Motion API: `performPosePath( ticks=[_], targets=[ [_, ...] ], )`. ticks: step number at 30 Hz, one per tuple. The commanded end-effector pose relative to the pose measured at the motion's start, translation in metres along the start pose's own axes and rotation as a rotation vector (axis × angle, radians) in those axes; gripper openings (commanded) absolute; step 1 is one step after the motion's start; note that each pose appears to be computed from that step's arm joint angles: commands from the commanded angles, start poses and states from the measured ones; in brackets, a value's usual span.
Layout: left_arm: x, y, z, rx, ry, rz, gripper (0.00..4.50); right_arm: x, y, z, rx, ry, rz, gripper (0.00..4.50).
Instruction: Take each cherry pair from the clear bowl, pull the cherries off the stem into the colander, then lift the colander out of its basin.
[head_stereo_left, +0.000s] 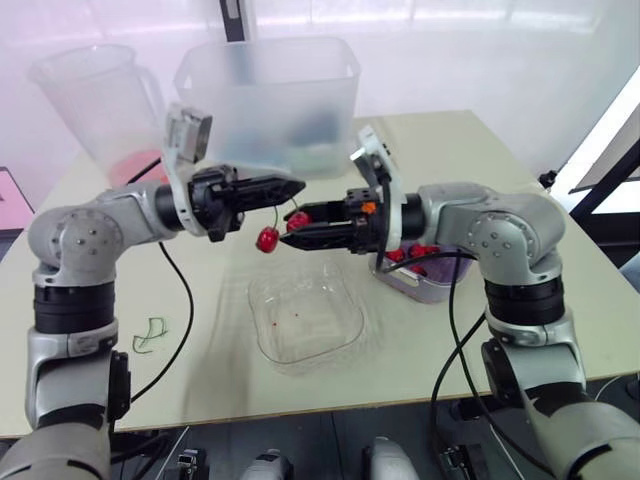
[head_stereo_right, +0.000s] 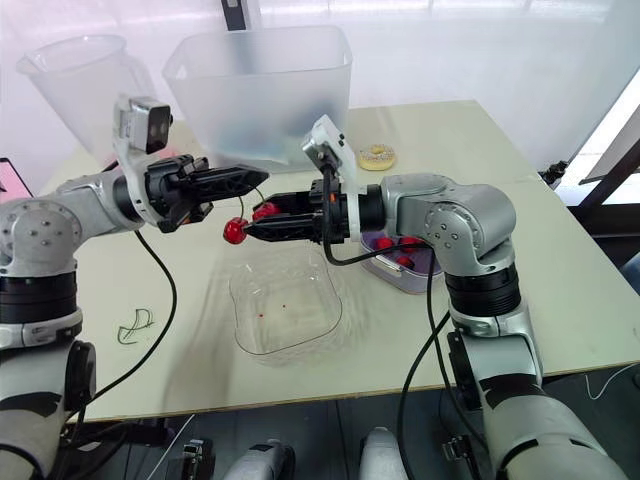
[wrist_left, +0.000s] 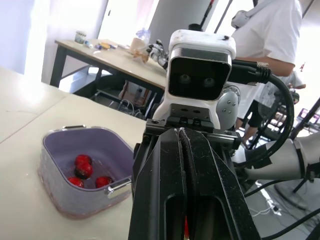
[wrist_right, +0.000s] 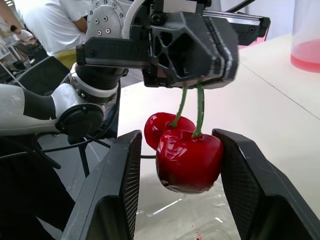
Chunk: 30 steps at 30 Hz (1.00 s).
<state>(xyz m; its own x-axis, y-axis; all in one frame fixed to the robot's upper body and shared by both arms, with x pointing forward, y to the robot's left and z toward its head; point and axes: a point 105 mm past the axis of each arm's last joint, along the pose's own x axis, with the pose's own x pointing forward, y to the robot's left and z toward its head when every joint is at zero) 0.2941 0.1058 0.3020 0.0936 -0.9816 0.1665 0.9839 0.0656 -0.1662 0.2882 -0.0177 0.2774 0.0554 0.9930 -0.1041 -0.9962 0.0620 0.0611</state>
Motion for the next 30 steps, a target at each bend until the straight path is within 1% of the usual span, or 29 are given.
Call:
performPosePath(
  ticks=[1,4,7,17,21,26,30],
  targets=[
    [0.003,-0.007,0.008,0.055,-0.002,-0.026,0.00,-0.001,0.006,0.009,-0.035,-0.024,0.008,2.30],
    [0.003,-0.007,0.008,0.059,-0.002,-0.027,0.00,-0.001,0.005,0.007,-0.024,-0.028,0.001,2.30],
    [0.004,-0.006,0.007,0.068,0.000,-0.021,0.00,-0.001,0.004,0.007,-0.042,-0.031,-0.010,1.60],
    [0.005,-0.005,0.005,0.076,0.008,-0.018,0.00,-0.001,0.003,0.003,-0.057,-0.012,-0.019,1.60],
    [0.006,-0.005,0.005,0.077,0.006,-0.015,0.00,-0.001,0.003,0.003,-0.055,-0.018,-0.017,0.63],
    [0.006,-0.003,0.004,0.072,-0.006,-0.005,0.00,-0.001,0.004,0.001,-0.058,-0.006,-0.014,0.63],
    [0.004,-0.002,0.007,0.075,-0.012,0.005,0.00,-0.005,0.004,-0.012,-0.033,0.042,-0.014,0.63]
  ],
)
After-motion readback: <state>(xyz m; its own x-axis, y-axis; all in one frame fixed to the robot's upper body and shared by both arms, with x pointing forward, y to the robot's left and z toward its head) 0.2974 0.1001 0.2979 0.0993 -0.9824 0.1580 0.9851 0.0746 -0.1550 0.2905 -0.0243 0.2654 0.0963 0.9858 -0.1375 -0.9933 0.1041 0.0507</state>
